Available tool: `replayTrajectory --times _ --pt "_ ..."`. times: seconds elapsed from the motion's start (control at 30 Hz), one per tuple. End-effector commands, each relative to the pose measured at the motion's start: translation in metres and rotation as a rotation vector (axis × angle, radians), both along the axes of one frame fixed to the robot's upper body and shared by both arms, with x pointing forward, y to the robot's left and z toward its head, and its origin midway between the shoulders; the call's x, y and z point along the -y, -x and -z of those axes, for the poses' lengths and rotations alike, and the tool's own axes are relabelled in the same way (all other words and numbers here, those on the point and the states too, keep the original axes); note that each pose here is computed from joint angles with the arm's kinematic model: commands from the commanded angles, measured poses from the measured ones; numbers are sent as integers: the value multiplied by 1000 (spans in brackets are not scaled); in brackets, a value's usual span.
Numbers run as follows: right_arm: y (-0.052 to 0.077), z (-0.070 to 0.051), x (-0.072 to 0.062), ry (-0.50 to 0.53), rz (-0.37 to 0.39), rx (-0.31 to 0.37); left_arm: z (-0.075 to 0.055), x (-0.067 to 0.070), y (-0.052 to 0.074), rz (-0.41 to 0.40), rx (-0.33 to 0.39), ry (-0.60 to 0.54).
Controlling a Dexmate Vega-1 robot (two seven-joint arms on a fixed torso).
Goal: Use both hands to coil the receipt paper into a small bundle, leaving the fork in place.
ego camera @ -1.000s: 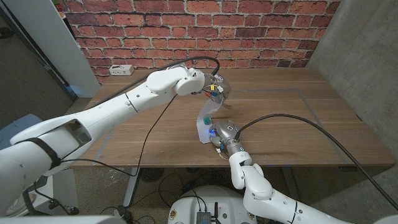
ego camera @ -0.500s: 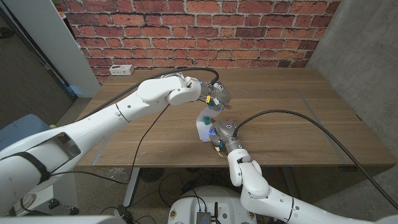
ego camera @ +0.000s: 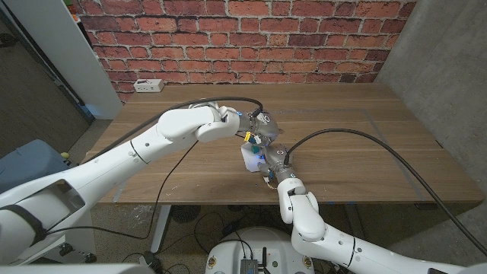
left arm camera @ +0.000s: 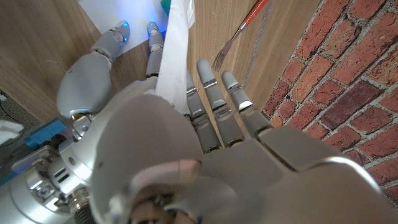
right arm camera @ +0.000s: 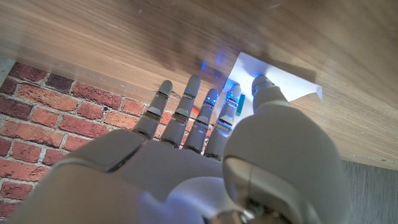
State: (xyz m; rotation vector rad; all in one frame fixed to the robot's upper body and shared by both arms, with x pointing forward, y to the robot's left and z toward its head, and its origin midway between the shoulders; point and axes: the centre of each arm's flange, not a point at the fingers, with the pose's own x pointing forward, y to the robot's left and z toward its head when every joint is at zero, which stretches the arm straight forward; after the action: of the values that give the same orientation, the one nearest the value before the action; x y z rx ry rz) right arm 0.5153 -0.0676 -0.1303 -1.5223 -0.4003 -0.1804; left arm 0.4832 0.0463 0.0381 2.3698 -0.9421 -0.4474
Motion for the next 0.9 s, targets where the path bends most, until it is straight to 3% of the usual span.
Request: replayTrajectory --times 0.03,0.4,0.53,0.6,0.9 --pt "-3 -11 13 -128 39 -83 14 -5 1 -16 -50 -17" --pt "-4 -8 31 -274 87 -153 14 -5 0 -9 -33 -9" --pt "-5 -8 33 -252 93 -190 14 -6 1 -19 -10 -8" --pt "-5 -9 33 -225 83 -202 14 -8 2 -26 11 -5" --pt "-5 -14 35 -250 -4 -231 11 -11 3 -50 -26 -2"
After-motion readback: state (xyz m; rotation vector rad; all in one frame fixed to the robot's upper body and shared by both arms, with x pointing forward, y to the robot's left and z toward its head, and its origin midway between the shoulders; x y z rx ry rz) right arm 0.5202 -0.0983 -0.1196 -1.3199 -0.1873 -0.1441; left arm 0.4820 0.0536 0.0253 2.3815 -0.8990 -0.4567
